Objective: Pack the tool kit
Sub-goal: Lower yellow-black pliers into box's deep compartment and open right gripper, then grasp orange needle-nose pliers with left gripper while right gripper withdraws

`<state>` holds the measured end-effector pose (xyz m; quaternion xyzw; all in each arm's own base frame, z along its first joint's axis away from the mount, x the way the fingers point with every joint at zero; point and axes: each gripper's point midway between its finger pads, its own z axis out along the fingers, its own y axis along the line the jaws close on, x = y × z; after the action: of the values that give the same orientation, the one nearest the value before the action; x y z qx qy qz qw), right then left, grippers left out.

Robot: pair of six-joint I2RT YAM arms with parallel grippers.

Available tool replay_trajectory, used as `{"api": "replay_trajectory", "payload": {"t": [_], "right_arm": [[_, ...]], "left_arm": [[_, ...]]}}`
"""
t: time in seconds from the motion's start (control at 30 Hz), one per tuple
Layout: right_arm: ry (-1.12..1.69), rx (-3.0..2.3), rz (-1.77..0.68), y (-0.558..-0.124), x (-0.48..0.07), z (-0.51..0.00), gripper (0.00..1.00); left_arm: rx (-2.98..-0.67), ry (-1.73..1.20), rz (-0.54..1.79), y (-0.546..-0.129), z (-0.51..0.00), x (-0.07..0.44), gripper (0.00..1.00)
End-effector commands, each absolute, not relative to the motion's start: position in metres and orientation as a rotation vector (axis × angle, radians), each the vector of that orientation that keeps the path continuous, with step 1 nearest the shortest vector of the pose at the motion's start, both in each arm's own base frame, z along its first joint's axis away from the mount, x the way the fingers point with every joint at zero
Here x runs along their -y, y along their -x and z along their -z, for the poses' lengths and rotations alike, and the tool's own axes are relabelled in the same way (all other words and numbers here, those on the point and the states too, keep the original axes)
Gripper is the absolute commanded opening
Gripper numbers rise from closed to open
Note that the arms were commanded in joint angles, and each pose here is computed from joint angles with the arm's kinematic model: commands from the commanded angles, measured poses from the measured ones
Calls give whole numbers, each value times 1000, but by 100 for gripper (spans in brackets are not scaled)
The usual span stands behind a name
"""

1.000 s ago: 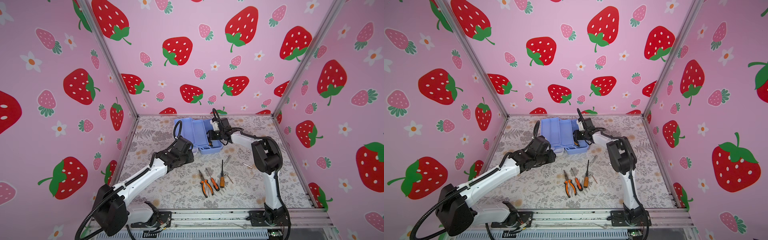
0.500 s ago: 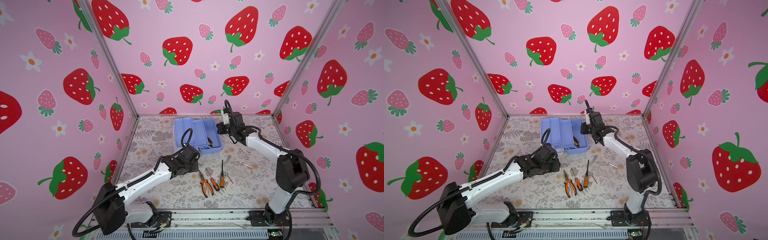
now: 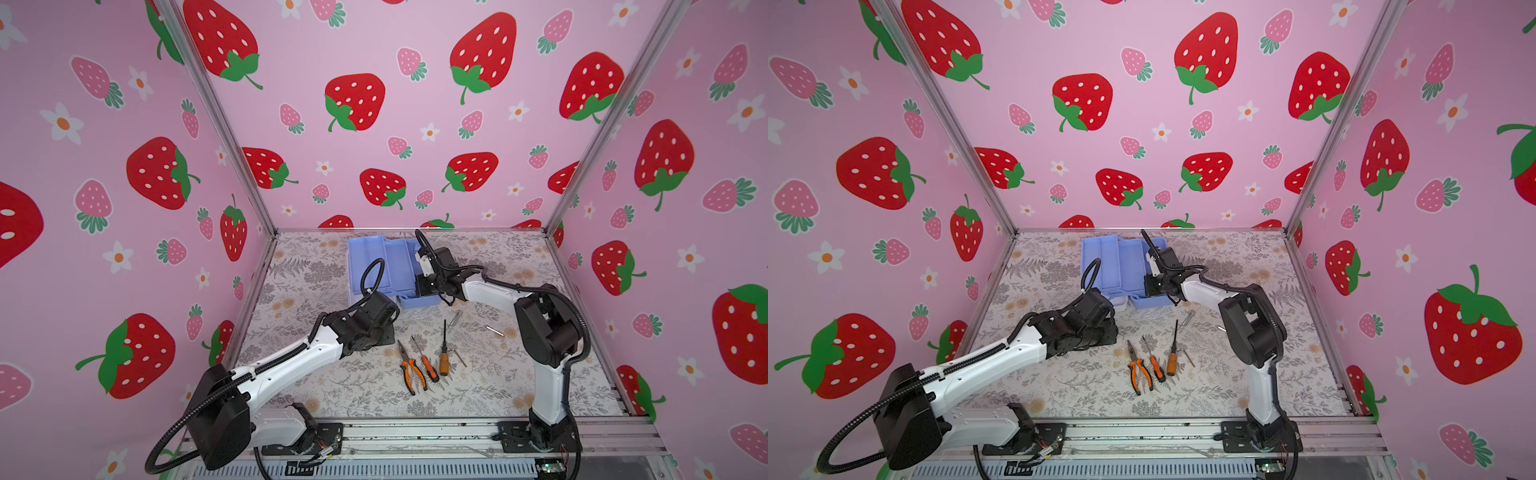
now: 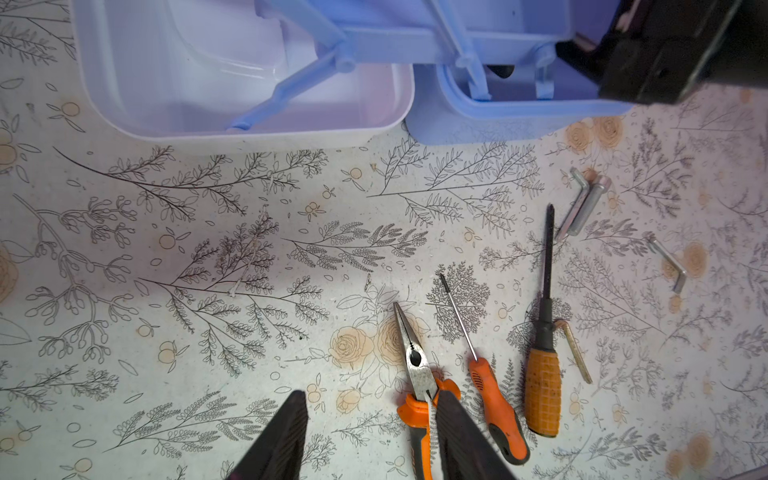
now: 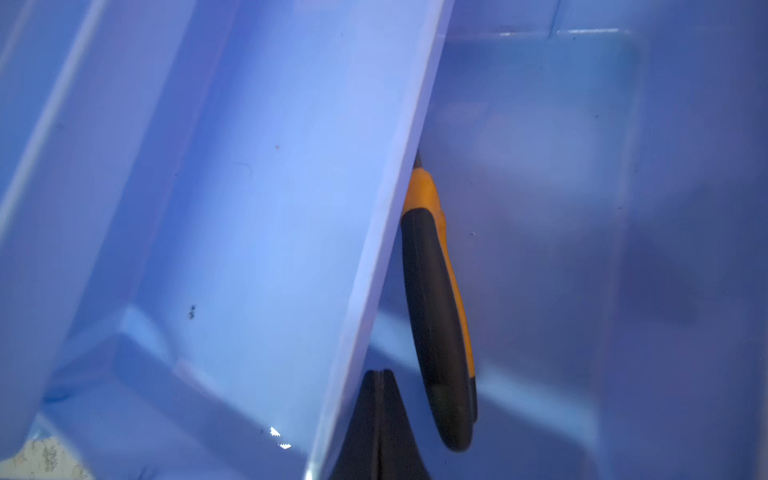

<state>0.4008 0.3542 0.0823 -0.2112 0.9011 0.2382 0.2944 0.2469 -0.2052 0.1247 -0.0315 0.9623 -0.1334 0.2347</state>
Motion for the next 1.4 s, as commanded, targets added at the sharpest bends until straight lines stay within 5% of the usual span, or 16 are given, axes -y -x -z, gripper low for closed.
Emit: {"api": "replay_trajectory", "payload": {"t": [0.0, 0.5, 1.37], "right_arm": [[557, -2400, -633, -412, -358, -82, 0], [366, -2398, -571, -449, -323, -84, 0], [319, -2208, -661, -372, -267, -174, 5]], "left_arm": [[-2654, 89, 329, -248, -120, 203, 53], [-2719, 78, 362, -244, -102, 217, 58], [-2930, -121, 209, -175, -44, 252, 59]]}}
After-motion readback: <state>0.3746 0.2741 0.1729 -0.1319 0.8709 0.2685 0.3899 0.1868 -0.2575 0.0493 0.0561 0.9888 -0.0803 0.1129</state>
